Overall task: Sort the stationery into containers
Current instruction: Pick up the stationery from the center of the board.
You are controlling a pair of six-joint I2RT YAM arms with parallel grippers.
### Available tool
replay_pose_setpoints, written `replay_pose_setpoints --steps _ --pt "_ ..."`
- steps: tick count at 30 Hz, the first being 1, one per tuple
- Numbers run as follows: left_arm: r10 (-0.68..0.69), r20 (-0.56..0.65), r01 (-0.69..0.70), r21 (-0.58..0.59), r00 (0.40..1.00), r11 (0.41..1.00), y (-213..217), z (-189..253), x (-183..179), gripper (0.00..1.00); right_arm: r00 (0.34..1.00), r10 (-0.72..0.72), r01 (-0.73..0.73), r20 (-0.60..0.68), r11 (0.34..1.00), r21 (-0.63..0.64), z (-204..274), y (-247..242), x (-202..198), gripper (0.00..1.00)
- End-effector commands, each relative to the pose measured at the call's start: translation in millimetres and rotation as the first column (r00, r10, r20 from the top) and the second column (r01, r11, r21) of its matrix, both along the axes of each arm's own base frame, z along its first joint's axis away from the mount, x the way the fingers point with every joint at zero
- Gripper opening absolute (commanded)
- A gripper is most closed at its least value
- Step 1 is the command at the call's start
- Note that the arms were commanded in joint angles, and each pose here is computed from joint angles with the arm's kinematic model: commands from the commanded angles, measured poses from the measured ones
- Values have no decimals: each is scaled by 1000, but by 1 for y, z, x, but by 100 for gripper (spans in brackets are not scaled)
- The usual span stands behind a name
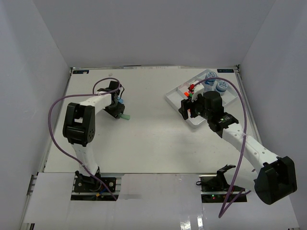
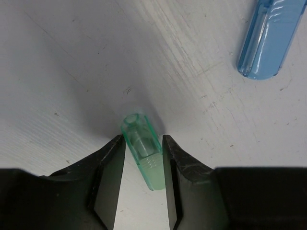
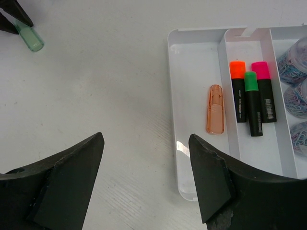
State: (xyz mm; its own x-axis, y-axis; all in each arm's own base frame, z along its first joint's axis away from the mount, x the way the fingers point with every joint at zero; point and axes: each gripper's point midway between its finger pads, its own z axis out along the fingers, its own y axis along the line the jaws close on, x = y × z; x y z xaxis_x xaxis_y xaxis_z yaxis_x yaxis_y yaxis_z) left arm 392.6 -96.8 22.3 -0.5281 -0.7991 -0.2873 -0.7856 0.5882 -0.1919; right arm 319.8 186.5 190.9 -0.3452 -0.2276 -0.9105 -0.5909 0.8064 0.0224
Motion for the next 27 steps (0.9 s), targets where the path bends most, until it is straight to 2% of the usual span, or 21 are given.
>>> replay_pose_setpoints --steps 1,4,11,16,22,27 --pt "-9 -134 11 15 991 1000 0 -31 -29 47 999 3 -5 47 999 35 15 3 0 78" --pt "-19 -120 21 20 993 1000 0 -26 -27 40 999 24 -26 40 999 42 14 6 -3 78" --pt "-74 -54 75 16 996 997 -7 -7 -22 35 984 177 -178 25 981 82 18 32 -18 79" --pt "-178 118 183 -30 977 983 -33 35 -10 33 942 333 -323 -48 935 145 18 70 -40 82" --pt "-277 361 327 -83 891 942 -75 92 -13 33 905 418 -387 -76 886 256 31 119 -56 84" --pt "-313 547 436 -109 776 893 -105 137 -20 33 898 419 -360 -138 876 321 34 149 -52 84"
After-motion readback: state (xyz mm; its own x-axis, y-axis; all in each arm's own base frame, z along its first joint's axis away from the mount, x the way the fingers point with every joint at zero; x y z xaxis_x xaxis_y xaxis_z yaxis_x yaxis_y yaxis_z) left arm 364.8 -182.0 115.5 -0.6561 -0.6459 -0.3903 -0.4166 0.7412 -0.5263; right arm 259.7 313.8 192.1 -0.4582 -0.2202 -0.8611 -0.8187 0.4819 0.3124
